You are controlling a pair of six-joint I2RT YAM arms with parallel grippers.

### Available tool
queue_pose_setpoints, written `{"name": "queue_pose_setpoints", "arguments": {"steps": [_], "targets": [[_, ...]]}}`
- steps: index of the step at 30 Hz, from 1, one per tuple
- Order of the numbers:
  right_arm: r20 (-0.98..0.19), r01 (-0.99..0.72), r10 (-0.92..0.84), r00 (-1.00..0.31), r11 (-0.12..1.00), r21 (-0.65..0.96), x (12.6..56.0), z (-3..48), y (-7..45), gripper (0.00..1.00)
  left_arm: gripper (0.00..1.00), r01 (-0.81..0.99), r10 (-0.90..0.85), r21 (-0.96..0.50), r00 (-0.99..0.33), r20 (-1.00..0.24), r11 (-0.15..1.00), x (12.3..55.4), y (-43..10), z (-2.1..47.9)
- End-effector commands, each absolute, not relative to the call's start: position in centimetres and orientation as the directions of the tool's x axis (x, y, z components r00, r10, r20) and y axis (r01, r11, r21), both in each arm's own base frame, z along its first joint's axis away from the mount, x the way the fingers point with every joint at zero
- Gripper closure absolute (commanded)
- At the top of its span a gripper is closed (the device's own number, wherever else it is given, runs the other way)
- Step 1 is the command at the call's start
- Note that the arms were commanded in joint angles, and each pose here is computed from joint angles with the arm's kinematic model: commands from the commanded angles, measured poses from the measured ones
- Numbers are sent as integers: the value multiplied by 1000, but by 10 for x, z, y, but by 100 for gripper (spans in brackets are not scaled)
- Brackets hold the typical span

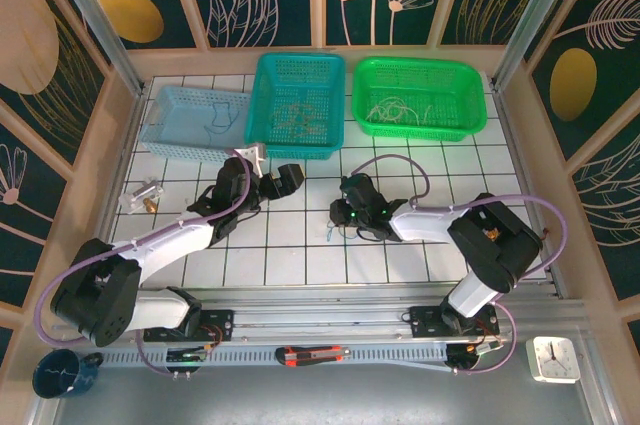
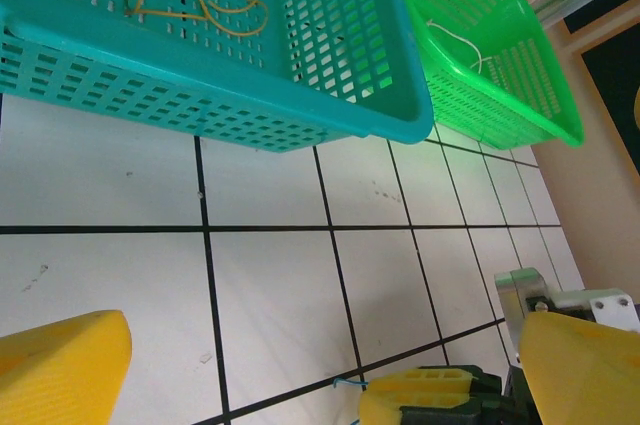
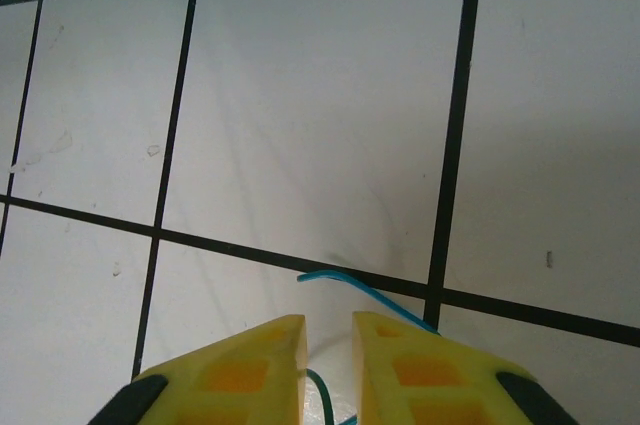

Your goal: Untangle the cables

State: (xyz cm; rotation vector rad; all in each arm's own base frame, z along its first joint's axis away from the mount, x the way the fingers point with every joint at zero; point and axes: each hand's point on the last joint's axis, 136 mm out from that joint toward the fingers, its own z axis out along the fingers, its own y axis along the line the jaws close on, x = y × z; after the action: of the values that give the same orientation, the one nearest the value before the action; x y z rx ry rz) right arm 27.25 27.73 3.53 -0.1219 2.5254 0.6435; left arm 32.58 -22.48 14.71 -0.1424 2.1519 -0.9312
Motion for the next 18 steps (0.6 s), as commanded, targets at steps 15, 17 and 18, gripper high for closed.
{"name": "queue_pose_setpoints", "arguments": {"steps": [15, 17, 18], "targets": [[-662, -318, 186, -726, 762, 564, 298, 177, 278, 100, 1, 243, -386, -695, -686, -616, 677, 321, -229, 154], [-667, -326, 226, -710, 734, 596, 301, 198, 271, 100, 1, 253, -387, -702, -688, -615, 665, 320, -232, 155], [-668, -328, 244, -703, 722, 609, 302, 207, 268, 100, 1, 260, -387, -705, -687, -615, 660, 320, -232, 155]]}}
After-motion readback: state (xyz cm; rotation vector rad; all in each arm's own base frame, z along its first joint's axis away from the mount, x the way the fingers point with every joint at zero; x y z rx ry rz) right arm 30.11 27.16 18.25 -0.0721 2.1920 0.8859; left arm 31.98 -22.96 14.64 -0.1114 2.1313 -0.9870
